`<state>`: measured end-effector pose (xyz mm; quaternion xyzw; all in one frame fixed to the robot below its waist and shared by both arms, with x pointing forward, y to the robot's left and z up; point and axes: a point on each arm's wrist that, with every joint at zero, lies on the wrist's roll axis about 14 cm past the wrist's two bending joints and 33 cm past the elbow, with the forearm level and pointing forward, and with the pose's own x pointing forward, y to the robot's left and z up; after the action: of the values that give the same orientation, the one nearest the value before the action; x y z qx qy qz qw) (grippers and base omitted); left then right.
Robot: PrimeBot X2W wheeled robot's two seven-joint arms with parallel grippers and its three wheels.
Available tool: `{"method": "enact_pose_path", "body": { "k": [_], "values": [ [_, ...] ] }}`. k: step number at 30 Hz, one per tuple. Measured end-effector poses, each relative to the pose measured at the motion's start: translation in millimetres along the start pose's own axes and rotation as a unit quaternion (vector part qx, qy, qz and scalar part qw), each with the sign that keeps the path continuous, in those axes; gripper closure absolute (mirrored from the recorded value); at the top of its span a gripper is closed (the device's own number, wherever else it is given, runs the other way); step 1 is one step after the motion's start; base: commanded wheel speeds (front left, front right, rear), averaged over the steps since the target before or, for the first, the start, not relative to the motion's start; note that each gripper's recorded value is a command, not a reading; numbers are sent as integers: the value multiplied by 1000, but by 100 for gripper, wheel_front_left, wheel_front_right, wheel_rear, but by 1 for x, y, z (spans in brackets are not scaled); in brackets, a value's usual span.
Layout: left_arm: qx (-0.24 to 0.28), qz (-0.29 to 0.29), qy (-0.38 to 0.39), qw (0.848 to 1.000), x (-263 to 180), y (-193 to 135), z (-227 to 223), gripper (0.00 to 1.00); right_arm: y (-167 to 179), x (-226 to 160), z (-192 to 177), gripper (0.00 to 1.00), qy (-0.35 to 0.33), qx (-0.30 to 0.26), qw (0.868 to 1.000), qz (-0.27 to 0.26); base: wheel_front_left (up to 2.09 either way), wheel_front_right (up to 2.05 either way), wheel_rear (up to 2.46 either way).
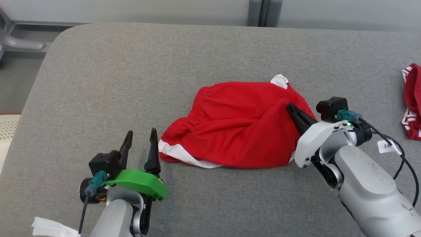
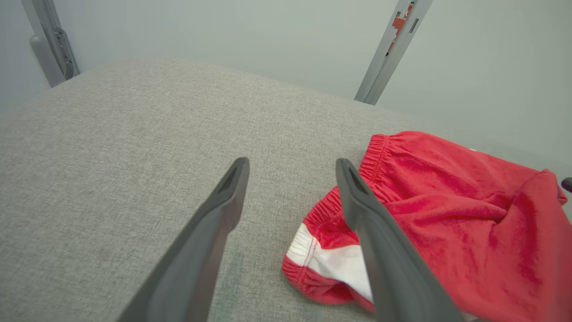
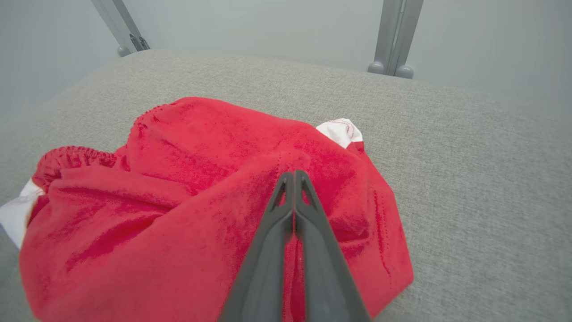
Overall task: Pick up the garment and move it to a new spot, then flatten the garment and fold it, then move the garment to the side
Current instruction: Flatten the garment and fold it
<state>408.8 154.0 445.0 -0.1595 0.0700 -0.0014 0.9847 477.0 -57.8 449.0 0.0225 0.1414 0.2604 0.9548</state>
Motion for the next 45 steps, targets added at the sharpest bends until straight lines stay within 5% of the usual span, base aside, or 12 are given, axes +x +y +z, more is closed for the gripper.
{"method": "enact_pose_path", "body": {
  "k": [15, 17, 18, 33, 34, 36, 45],
  "values": [
    [-5, -3, -55, 998, -12, -4, 30, 0, -46, 30, 41, 100, -38, -18, 998, -45, 0, 0, 0],
    [-6, 0, -56, 998, -13, -4, 31, 0, -49, 30, 36, 7, -35, -16, 998, -45, 0, 0, 0],
    [-6, 2, -57, 998, -14, -3, 31, 0, -46, 29, 32, 0, -32, -11, 999, -41, 0, 0, 0],
    [-3, 12, -64, 998, -14, 1, 34, 0, 15, 4, -26, 0, 91, 3, 992, 87, 0, 0, 0],
    [-3, 13, -63, 998, -14, 2, 33, 0, 15, 6, -26, 69, 92, 2, 992, 87, 0, 0, 0],
    [-2, 17, -62, 998, -14, 5, 32, 0, 12, 12, -23, 100, 90, 0, 992, 84, 0, 0, 0],
    [-3, 24, -60, 998, -13, 10, 32, 0, -27, 49, 16, 100, 25, 30, 999, 16, 0, 0, 0]
  ]
}}
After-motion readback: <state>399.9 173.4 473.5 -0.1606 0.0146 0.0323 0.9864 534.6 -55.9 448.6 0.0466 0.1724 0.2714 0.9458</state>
